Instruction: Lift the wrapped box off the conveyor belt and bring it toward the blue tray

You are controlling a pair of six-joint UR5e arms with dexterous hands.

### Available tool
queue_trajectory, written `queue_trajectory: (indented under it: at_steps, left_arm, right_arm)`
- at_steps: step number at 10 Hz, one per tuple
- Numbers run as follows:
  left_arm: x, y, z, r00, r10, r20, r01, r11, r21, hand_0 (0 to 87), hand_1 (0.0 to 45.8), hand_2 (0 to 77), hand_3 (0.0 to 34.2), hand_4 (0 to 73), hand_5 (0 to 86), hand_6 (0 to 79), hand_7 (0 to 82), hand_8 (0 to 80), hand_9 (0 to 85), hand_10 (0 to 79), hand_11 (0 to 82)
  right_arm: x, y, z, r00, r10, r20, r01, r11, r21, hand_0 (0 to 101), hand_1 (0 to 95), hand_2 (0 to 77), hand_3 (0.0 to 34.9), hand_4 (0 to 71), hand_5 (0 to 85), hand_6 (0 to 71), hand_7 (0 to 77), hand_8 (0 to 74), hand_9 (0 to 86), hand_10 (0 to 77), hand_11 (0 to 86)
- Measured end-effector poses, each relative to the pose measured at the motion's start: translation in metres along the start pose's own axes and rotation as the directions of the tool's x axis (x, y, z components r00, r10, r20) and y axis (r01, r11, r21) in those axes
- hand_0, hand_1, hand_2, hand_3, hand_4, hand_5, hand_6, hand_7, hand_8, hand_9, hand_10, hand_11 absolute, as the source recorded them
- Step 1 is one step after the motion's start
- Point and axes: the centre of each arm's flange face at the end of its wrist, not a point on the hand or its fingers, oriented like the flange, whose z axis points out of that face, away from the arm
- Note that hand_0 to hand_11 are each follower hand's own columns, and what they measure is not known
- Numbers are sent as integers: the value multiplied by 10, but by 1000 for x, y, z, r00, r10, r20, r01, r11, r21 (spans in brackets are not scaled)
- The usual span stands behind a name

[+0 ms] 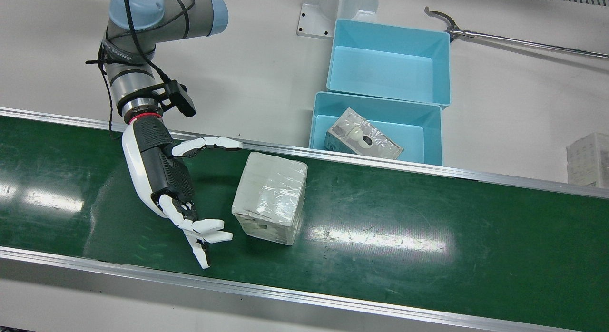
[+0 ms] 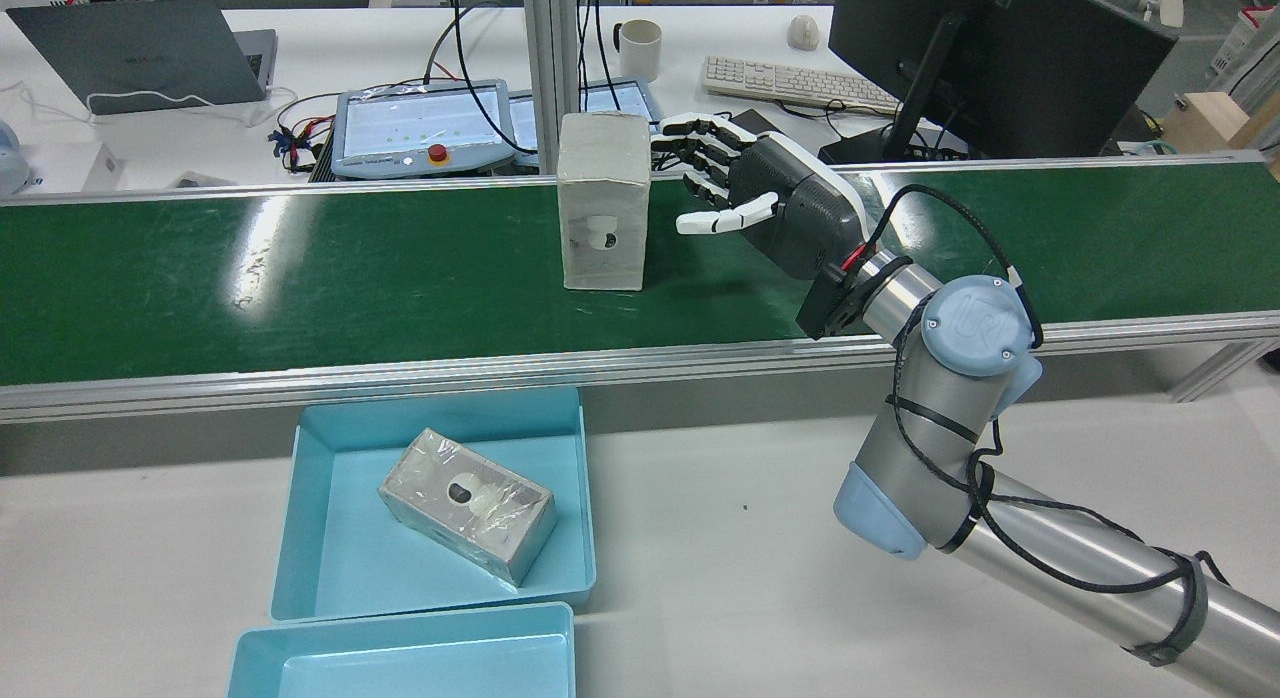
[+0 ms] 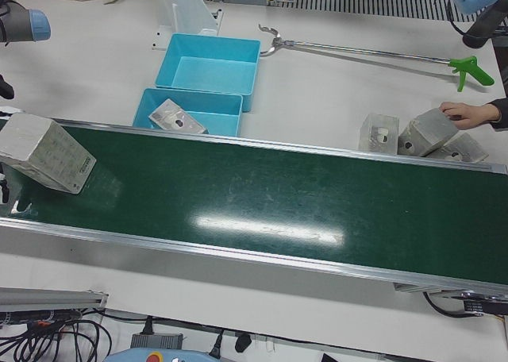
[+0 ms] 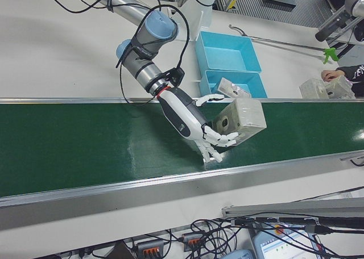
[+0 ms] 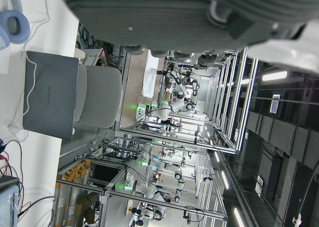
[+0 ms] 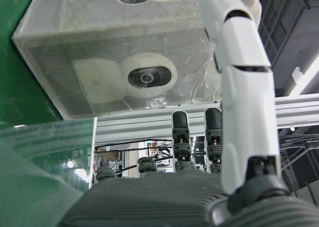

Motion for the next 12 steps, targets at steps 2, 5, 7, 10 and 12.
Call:
queue_trajectory:
  at_steps: [2,5,7,10,12]
  left_arm:
    - [0,0,0,1000,0,0,0,1000,0,0,0,5,0,0,11,0,5,0,0,0,0]
    - [0,0,0,1000,0,0,0,1000,0,0,0,5,0,0,11,0,0,0,0,0,0]
    - [0,0,0,1000,0,0,0,1000,0,0,0,5,0,0,11,0,0,0,0,0,0]
    - [0,0,0,1000,0,0,0,1000,0,0,0,5,0,0,11,0,0,0,0,5,0]
    - [0,0,0,1000,0,0,0,1000,0,0,0,5,0,0,11,0,5,0,0,5,0]
  right_arm:
    - [-1,0,0,1000,-1,1,1,1000,1,501,180,185,191,104,300,44,240,0,65,0,16]
    - [0,1,1,1000,-1,0,1,1000,0,502,180,185,202,104,300,44,251,0,60,0,16]
    - [0,3,2,1000,-1,0,1,1000,0,501,180,202,234,104,300,44,262,0,60,0,16]
    - [0,6,3,1000,1,2,-1,1000,3,501,185,218,240,115,311,44,262,16,76,0,16]
    - [-2,9,0,1000,-6,0,6,999,37,538,235,256,211,142,371,98,327,49,114,0,11]
